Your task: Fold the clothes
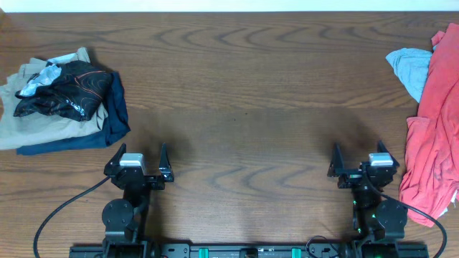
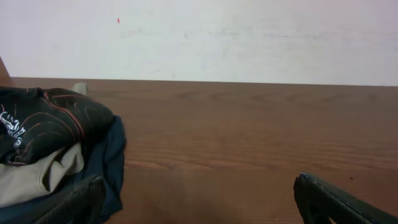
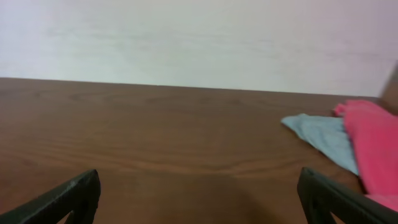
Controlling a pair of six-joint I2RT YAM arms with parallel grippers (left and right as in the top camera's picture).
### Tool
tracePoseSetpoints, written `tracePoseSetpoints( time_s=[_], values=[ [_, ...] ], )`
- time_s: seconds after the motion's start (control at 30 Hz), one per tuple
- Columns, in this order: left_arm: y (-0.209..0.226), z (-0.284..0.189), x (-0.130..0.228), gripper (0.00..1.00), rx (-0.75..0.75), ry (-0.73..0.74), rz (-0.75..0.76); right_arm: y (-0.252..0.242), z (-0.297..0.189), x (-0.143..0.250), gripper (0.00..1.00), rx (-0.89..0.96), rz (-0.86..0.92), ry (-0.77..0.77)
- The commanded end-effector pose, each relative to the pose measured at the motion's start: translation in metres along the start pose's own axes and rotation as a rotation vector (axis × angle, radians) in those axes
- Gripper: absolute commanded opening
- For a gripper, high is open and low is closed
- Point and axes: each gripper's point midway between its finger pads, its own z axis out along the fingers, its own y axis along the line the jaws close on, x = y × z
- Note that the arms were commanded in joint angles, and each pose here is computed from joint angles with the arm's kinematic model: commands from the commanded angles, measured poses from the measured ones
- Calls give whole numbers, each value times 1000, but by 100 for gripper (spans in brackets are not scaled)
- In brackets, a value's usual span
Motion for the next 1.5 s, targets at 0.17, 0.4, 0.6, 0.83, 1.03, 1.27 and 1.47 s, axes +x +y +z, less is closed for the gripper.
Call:
tracePoseSetpoints(
  time_s=[0.17, 0.4, 0.6, 0.83, 1.03, 1.27, 1.47],
  values=[
    [-1, 0, 13, 98, 10, 45, 15, -9, 0, 3, 99, 49, 4, 12],
    [-2, 0, 13, 98, 13, 47, -104, 4, 0, 3, 99, -26, 43, 14],
    [-7, -6, 5, 98, 32, 100, -110, -11, -7, -5, 99, 57, 40, 70],
    [-15, -12, -19, 98, 54, 212, -153, -24, -13, -12, 99, 141, 89, 229],
    [-26, -9, -30, 98, 91, 378, -187, -23, -2, -11, 99, 147, 94, 428],
    [-34, -9, -29, 98, 101, 622, -221, -28, 15, -4, 99, 174, 87, 768],
    [-36, -12, -13, 98, 86, 831, -250, -30, 56, 0, 99, 167, 84, 906]
  ],
)
